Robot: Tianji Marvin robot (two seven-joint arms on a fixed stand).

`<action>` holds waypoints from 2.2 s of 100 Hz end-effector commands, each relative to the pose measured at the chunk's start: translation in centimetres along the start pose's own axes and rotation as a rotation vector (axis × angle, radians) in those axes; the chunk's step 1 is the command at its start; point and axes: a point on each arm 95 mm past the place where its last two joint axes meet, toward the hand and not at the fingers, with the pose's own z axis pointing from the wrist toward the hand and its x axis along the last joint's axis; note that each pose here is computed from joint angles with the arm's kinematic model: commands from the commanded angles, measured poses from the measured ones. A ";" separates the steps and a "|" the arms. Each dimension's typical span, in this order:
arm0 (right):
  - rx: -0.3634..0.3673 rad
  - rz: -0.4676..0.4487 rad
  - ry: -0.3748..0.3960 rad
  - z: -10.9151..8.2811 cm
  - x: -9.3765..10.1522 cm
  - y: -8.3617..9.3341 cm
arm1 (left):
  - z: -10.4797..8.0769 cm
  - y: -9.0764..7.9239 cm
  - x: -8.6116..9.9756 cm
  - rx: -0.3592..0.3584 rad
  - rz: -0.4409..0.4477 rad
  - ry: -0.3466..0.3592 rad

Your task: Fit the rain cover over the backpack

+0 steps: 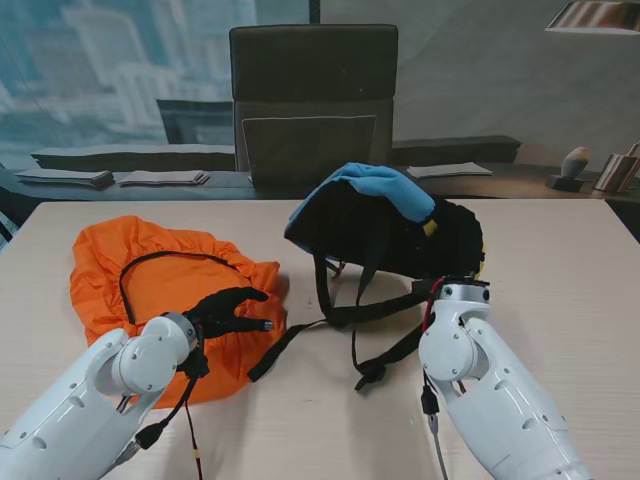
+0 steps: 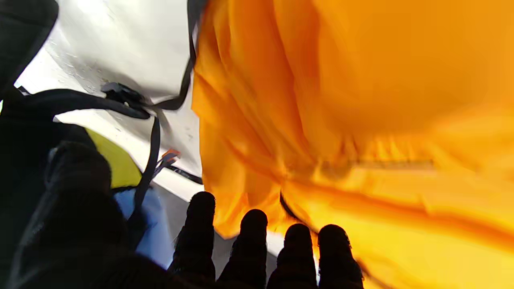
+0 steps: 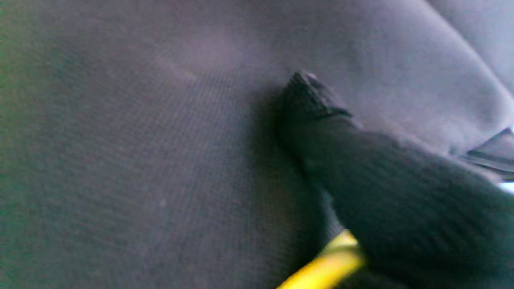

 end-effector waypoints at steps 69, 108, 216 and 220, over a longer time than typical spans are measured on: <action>-0.123 0.195 0.135 3.2 2.8 6.0 | 6.3 3.9 10.7 -0.311 -0.633 0.357; -0.119 0.270 0.150 2.6 4.3 6.2 | 0.5 -2.4 2.0 0.070 -0.107 0.156; -0.087 0.317 0.033 0.2 5.4 4.6 | 3.4 1.9 8.8 -0.220 -0.304 0.233; -0.086 0.313 0.019 0.0 5.1 4.3 | 2.7 1.2 8.6 -0.192 -0.269 0.233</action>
